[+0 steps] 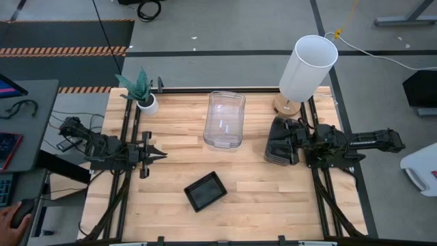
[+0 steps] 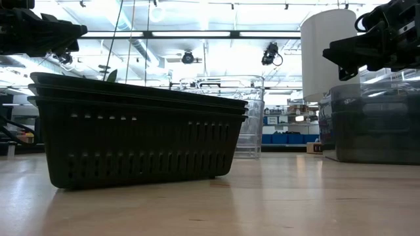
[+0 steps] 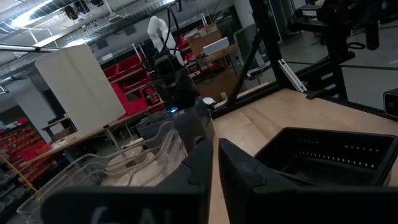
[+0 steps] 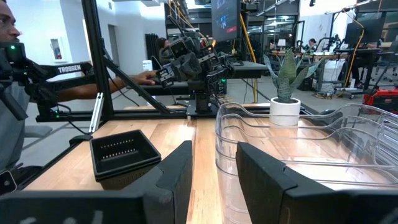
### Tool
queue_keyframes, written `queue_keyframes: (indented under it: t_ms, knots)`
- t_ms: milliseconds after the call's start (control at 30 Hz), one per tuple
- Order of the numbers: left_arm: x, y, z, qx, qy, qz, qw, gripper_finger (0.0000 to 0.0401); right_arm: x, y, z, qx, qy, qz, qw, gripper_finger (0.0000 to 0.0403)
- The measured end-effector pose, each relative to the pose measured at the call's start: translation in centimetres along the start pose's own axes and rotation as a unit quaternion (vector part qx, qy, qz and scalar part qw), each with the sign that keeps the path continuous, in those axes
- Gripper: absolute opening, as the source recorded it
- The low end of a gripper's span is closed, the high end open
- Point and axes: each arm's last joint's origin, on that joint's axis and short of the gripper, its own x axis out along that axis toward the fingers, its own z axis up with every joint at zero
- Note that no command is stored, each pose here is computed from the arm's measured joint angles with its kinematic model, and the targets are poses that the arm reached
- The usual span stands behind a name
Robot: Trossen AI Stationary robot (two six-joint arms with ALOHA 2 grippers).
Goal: Stack baskets by color
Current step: Return to Home Position
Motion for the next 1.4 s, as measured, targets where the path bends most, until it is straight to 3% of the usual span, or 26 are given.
queue_keyframes:
  t_ms: [1400]
  knots:
    - [0.0,0.0,-0.01,0.0,0.0,0.0,1.0,0.0036,0.0,0.0,0.0,0.0,0.0,0.0,1.0,0.013]
